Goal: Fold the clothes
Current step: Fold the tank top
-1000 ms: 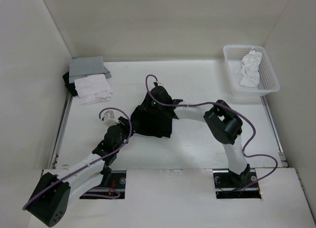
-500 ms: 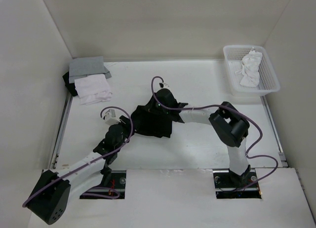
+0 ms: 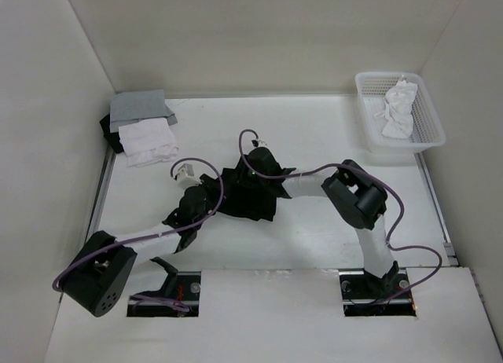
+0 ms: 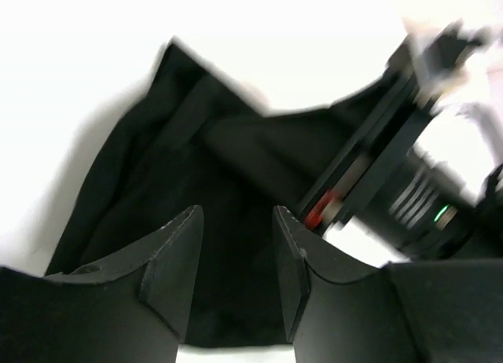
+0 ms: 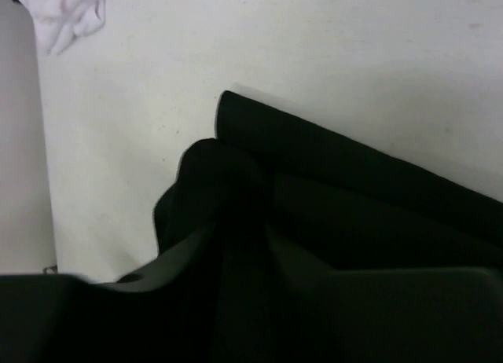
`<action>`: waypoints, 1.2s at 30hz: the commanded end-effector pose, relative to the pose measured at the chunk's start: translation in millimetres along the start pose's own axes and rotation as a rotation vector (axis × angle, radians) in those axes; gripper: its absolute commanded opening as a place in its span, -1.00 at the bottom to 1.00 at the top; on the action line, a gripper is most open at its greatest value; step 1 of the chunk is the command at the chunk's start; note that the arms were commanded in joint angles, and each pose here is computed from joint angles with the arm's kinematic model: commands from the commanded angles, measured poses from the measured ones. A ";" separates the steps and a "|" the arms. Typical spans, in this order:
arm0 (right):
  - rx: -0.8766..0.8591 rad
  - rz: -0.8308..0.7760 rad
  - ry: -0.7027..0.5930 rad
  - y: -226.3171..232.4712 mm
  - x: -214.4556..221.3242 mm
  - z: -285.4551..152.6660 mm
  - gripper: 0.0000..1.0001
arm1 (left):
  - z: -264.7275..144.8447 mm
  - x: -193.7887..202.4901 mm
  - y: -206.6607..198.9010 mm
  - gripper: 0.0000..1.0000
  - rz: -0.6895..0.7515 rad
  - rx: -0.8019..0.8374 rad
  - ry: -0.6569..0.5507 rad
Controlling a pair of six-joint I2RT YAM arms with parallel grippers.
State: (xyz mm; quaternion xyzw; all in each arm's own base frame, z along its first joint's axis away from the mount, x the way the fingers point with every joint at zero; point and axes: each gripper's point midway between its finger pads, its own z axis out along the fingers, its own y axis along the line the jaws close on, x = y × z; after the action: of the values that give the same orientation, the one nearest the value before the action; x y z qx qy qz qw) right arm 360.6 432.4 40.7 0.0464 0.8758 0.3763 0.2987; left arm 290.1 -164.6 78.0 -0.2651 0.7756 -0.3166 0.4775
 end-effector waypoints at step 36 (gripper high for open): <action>0.202 0.073 -0.218 -125.7 -52.4 -121.8 -0.14 | 105.1 -26.5 1.3 -0.66 0.112 -0.010 -0.019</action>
State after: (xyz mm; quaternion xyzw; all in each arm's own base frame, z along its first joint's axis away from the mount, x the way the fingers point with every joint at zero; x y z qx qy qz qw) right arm 339.8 244.5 35.5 0.1588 0.8752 0.2874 0.3553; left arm 381.4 -163.8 31.6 -0.2196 0.8171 -0.2450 0.4735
